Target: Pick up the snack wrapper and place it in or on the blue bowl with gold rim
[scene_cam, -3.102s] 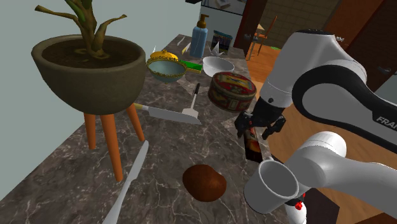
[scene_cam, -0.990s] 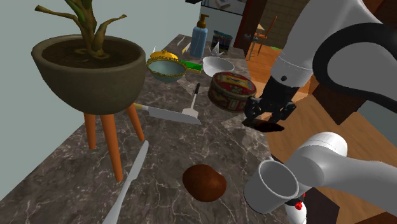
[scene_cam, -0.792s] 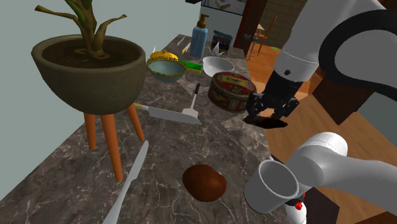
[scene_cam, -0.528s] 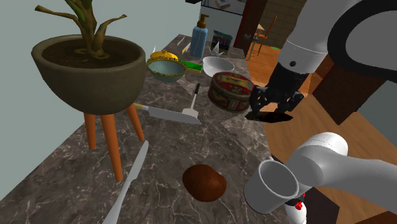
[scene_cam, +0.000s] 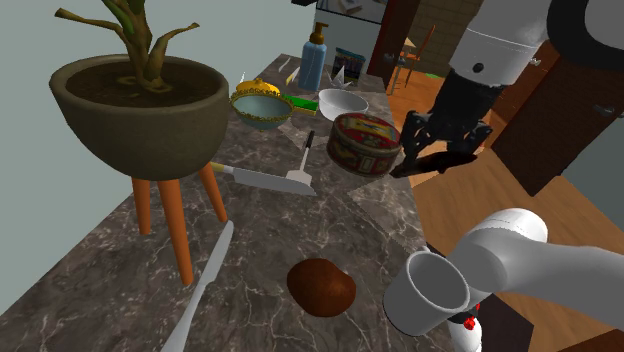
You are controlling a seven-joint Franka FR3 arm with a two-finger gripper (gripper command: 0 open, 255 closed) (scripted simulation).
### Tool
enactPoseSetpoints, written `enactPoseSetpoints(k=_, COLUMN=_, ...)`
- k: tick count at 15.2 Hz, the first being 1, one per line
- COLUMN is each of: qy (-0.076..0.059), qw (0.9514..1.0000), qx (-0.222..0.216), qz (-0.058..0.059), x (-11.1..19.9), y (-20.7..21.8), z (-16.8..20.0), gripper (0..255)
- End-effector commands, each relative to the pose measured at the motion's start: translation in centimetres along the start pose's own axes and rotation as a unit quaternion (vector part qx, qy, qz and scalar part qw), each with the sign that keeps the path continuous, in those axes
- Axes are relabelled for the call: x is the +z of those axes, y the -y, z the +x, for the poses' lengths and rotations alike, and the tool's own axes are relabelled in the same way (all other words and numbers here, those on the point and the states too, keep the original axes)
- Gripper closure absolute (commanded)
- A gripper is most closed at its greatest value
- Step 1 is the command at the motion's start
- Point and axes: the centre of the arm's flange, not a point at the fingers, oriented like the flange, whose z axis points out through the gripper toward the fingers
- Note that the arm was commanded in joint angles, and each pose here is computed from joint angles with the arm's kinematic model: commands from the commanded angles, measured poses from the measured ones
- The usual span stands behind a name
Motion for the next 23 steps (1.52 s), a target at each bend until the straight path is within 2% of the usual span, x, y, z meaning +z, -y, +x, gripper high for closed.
enactPoseSetpoints(k=1, qy=0.000, qw=1.0000, qx=0.000, qz=0.000, x=-1.1, y=-0.2, z=0.0, gripper=255)
enactPoseSetpoints(k=4, qy=0.000, qw=1.0000, qx=0.000, qz=0.000, x=-2.4, y=-0.2, z=0.0, gripper=255)
enactPoseSetpoints(k=23, qy=0.000, qw=1.0000, qx=0.000, qz=0.000, x=-2.5, y=18.0, z=17.3, gripper=255)
